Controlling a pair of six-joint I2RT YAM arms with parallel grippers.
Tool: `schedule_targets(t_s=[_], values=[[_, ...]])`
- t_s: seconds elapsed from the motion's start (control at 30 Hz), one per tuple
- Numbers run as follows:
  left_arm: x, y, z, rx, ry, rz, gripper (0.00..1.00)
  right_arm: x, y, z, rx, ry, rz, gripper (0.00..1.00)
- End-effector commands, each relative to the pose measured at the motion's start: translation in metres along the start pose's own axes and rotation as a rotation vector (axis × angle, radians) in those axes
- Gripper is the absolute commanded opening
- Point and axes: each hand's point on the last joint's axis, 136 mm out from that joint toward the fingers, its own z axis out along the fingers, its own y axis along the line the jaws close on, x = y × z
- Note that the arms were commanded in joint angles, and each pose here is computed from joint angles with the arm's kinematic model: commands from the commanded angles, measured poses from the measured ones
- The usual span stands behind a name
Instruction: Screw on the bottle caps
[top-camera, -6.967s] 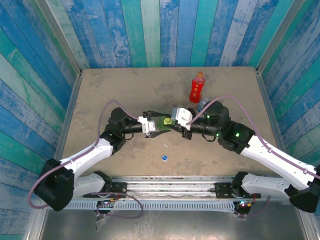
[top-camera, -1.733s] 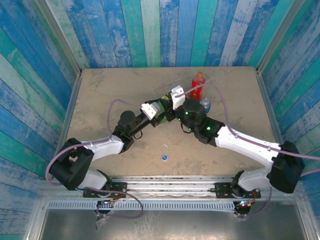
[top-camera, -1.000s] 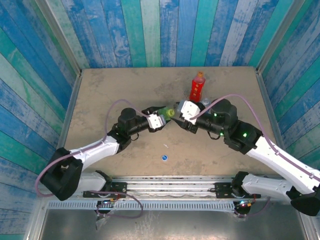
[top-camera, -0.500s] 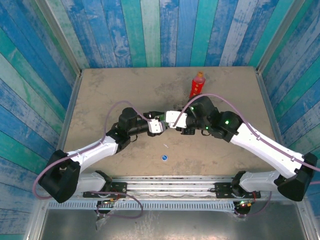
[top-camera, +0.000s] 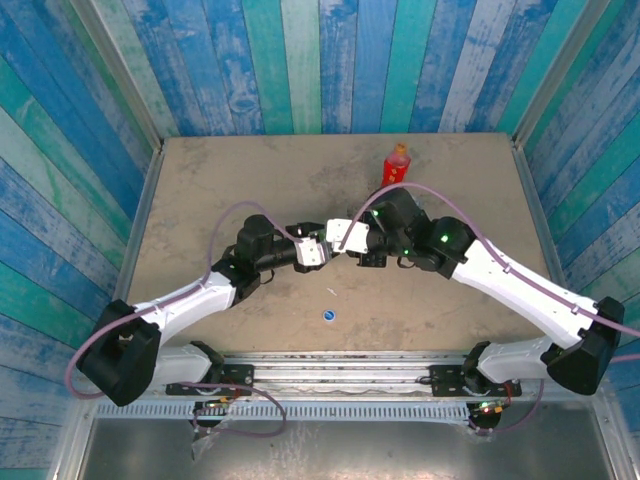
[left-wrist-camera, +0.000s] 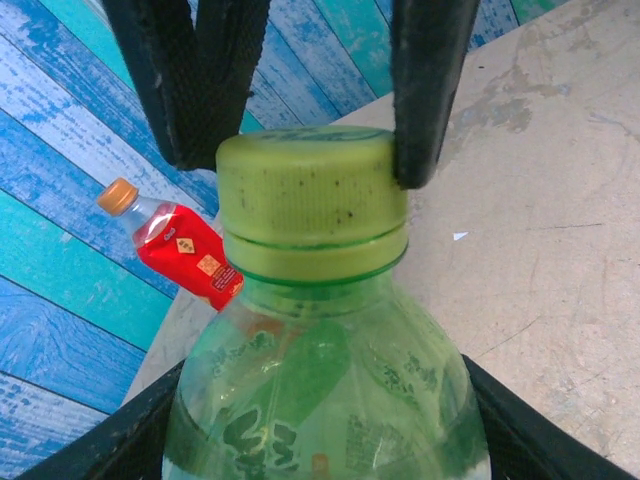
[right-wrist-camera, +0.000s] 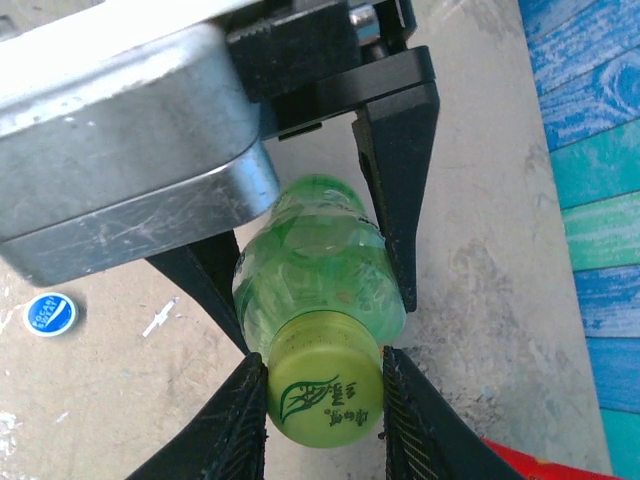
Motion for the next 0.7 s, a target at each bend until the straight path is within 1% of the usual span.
schedule_targets(t_s=[0.0,0.13,0.33,0.4,0.43,0.53,0.6,0.67], values=[[-0.026,0.016,-0.009,-0.063,-0.070,0.037,0.62,0.002,-0.014,0.000,0.065,0.035,0.210,0.13],[-0.025,0.017,-0.009,-0.067,-0.066,0.031,0.62,0.008,-0.014,-0.001,0.092,0.035,0.373,0.13],[-0.025,0.018,-0.009,-0.073,-0.066,0.030,0.62,0.009,-0.017,-0.002,0.110,0.024,0.458,0.08],[-0.024,0.017,-0.009,-0.074,-0.064,0.029,0.62,0.007,-0.016,-0.003,0.097,0.023,0.459,0.11],[-0.023,0.017,-0.008,-0.071,-0.061,0.025,0.62,0.005,-0.016,-0.005,0.086,0.016,0.442,0.17],[-0.020,0.019,-0.007,-0.080,-0.068,-0.010,0.62,-0.002,-0.019,-0.012,0.102,-0.021,0.424,0.41],[-0.020,0.026,-0.010,-0.098,-0.105,-0.075,0.62,-0.009,-0.025,-0.021,0.136,-0.082,0.424,0.51],[-0.024,0.037,-0.017,-0.149,-0.165,-0.146,0.62,-0.014,-0.031,-0.033,0.191,-0.164,0.407,0.60]])
